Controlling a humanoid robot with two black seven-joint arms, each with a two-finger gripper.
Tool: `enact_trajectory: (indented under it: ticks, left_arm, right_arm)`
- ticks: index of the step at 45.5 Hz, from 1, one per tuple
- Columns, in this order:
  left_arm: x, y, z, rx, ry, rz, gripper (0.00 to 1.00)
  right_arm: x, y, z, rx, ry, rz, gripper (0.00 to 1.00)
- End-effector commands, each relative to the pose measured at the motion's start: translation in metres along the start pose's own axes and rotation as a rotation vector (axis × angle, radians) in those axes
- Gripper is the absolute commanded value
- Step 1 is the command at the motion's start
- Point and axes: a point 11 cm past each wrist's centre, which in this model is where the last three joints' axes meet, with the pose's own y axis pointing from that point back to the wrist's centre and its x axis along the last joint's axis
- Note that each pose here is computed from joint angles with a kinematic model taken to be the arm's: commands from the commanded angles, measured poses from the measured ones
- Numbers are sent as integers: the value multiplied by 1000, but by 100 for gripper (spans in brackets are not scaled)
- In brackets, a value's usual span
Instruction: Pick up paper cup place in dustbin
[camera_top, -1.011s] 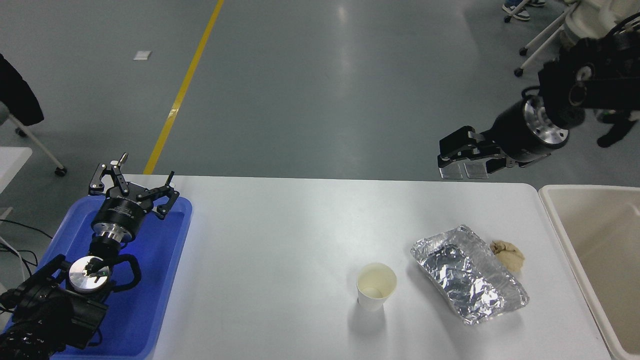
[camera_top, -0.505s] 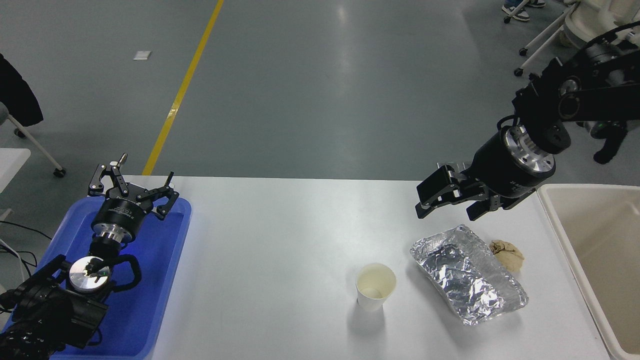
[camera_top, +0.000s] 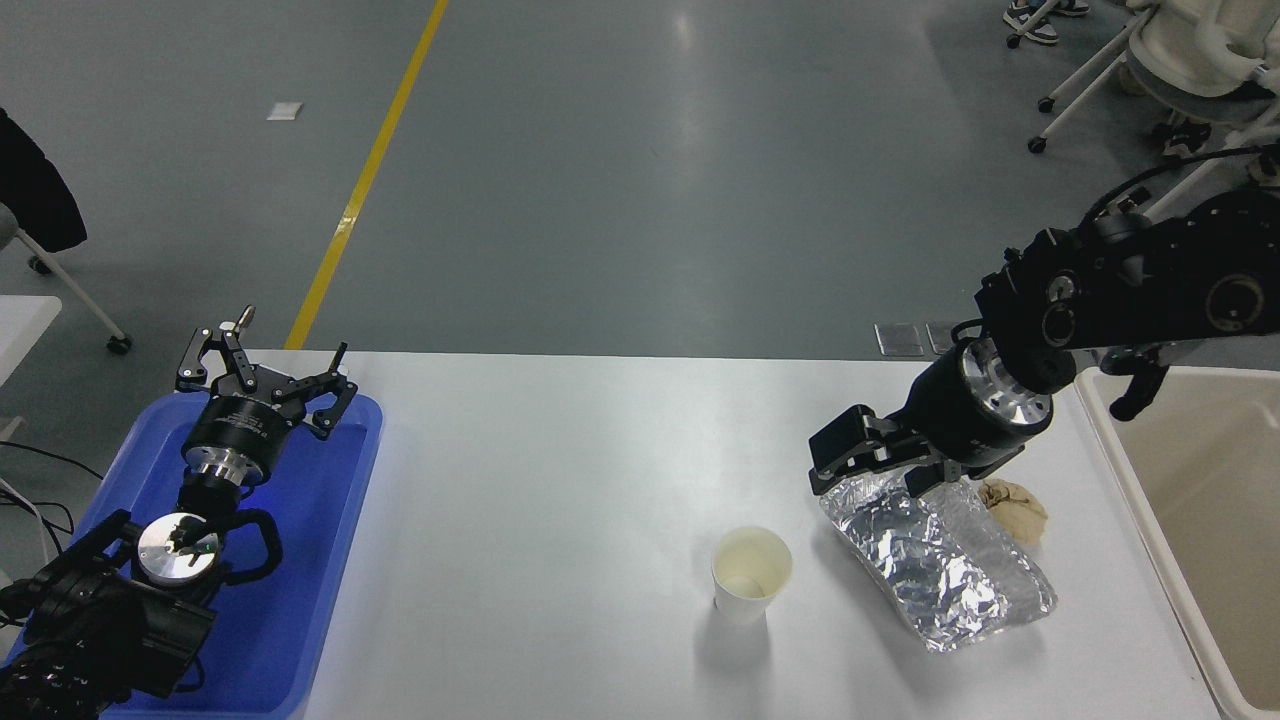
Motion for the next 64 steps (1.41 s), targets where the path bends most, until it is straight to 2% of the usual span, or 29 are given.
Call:
enact_trajectory:
  ticks: [1, 12, 29, 38, 43, 47, 53, 57, 59, 64]
  left_arm:
    - [0, 0, 0, 2, 0, -1, 100]
    - [0, 0, 0, 2, 0, -1, 100]
    - [0, 0, 0, 2, 0, 0, 100]
    - [0, 0, 0, 2, 0, -1, 100]
    - [0, 0, -1, 2, 0, 0, 100]
    - [1, 1, 0, 2, 0, 2, 100]
    - [0, 0, 0, 2, 0, -3, 100]
    - [0, 0, 0, 2, 0, 0, 100]
    - [0, 0, 0, 2, 0, 0, 100]
    - [0, 0, 0, 2, 0, -1, 100]
  right_arm:
    - [-7, -41, -2, 9, 8, -11, 100]
    - [-22, -82, -7, 29, 12, -37, 100]
    - [-30, -118, 5, 38, -29, 27, 100]
    - [-31, -129, 13, 22, -32, 83, 97]
    - [-33, -132, 14, 16, -17, 95, 82]
    - [-32, -132, 15, 14, -14, 96, 54]
    - [-29, -129, 14, 20, -1, 100, 19]
    - [-28, -128, 11, 25, 7, 103, 9]
    - [-26, -127, 11, 26, 10, 107, 0]
    - [-21, -122, 9, 23, 18, 119, 0]
